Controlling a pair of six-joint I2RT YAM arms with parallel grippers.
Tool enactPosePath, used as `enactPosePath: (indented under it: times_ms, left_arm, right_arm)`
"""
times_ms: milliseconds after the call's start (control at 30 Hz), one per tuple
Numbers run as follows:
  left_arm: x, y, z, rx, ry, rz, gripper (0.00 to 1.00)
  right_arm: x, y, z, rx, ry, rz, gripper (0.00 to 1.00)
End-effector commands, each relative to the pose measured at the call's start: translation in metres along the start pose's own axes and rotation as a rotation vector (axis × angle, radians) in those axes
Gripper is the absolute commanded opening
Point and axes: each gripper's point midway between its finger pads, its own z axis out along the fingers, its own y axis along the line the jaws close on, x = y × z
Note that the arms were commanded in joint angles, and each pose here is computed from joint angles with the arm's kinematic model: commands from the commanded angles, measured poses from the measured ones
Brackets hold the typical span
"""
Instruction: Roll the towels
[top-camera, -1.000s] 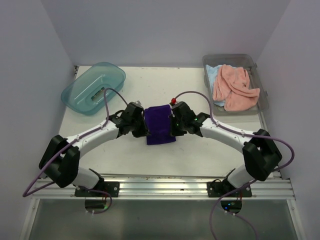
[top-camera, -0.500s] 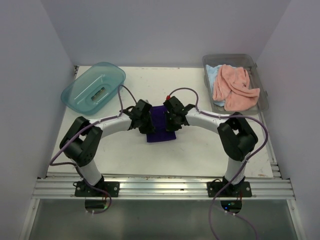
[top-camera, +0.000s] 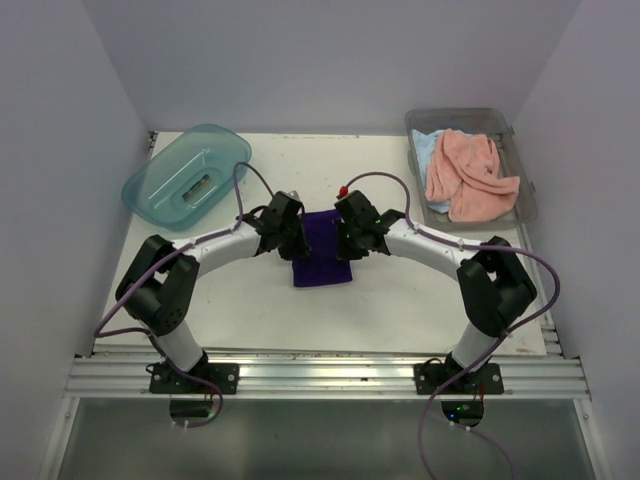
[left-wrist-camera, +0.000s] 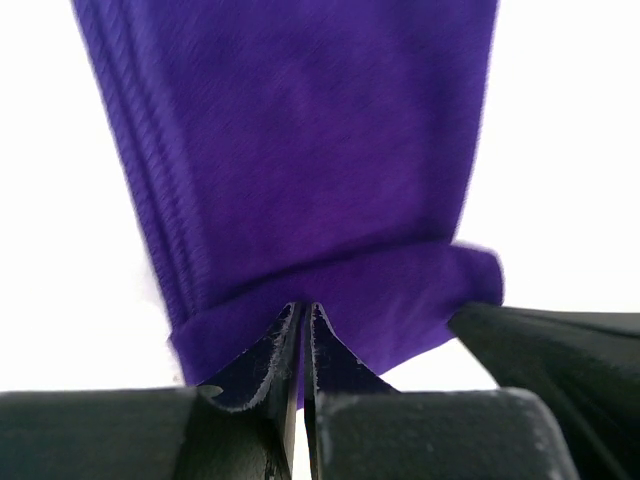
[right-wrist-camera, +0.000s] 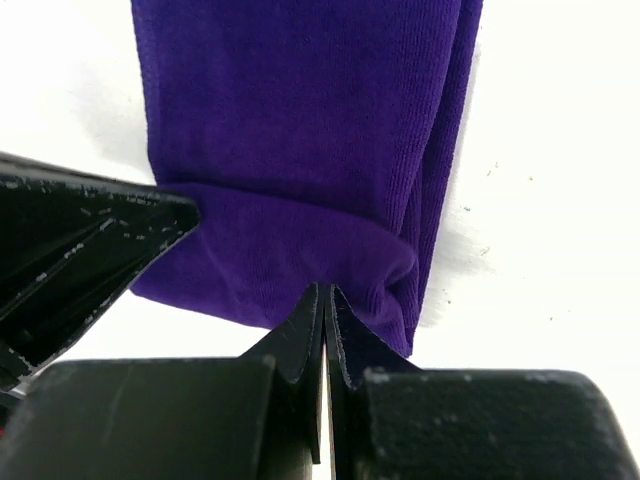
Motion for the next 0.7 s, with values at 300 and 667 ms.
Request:
enactPosePath:
  times_ms: [300,667]
  left_arm:
    - [-0.011,-0.010,-0.001,0.025,-0.003,0.004,0.06]
    - [0.019,0.004,-0.043,0.078,-0.035,-0.098,0.11]
  right_arm:
    - [0.010,-0.022,0.035,0.091,0.042,-0.026,0.00]
    - [0.044,-0.034,0.032,0.083,0.077,0.062,0.00]
